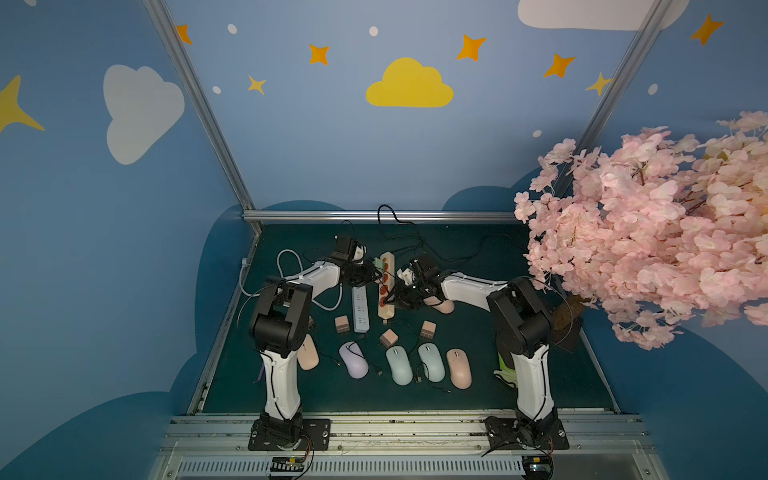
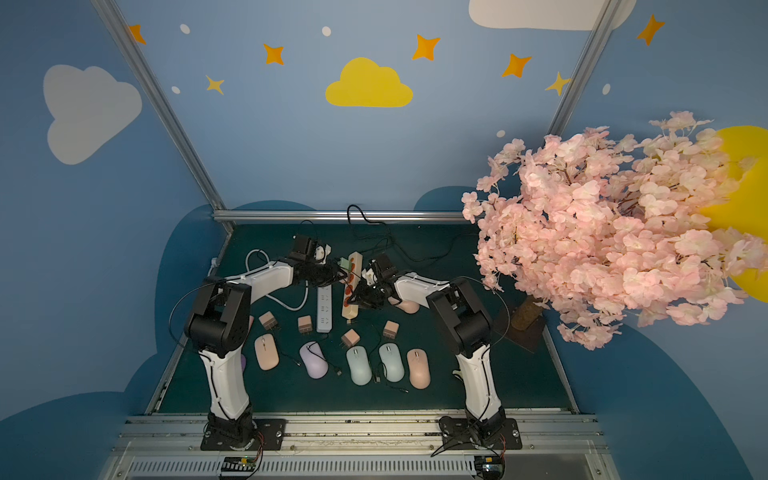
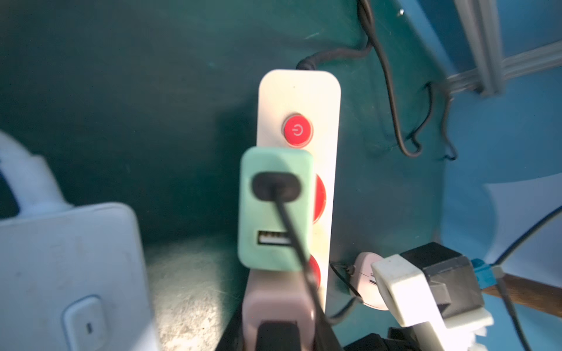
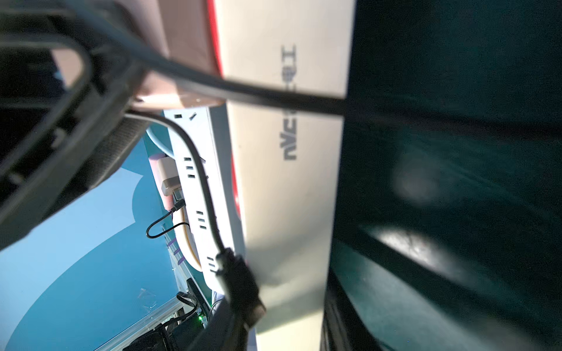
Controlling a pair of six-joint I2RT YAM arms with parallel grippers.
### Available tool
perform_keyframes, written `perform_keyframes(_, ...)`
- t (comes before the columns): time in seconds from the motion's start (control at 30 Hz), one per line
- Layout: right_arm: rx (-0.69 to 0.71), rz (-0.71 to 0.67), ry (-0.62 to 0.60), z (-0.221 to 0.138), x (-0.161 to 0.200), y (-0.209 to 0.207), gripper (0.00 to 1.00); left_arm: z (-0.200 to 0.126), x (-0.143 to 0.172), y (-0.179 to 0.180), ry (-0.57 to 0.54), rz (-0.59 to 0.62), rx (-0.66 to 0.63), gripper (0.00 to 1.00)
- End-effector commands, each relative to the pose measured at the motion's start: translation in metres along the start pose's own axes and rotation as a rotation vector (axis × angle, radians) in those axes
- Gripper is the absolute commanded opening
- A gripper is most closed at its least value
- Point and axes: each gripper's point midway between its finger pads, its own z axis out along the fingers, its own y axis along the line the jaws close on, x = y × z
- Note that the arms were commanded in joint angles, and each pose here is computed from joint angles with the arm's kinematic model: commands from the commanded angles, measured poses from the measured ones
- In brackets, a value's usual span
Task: Unplug the wireless mouse
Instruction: Remove the plug from the socket.
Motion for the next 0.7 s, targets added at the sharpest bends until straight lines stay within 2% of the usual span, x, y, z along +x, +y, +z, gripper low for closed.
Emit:
perform_keyframes(0.0,0.166,0.115,-0.022,0.005,-0.001,-0.053,0.0,-0.025,-0.012,-0.033,-0.035,0.061,0.08,0.04)
perform_keyframes(0.13,0.164,0.112,-0.022,0.005,-0.002,-0.051,0.0,-0.026,-0.021,-0.029,-0.049,-0.075,0.266,0.04)
perform_keyframes(0.27,0.164,0.111,-0.024,0.004,-0.002,-0.051,0.0,-0.027,-0.026,-0.035,-0.058,-0.111,0.378,0.04)
perform_keyframes(0.33,0.165,0.109,-0.024,0.004,-0.002,-0.05,0.0,-0.027,-0.024,-0.036,-0.059,-0.094,0.36,0.04)
perform_keyframes(0.53,0.174,0.113,-0.023,0.004,-0.002,-0.052,0.0,-0.031,-0.012,-0.033,-0.054,0.087,0.064,0.04)
perform_keyframes(0.67,0.169,0.115,-0.021,0.005,-0.001,-0.053,0.0,-0.035,-0.013,-0.029,-0.053,0.052,0.081,0.04)
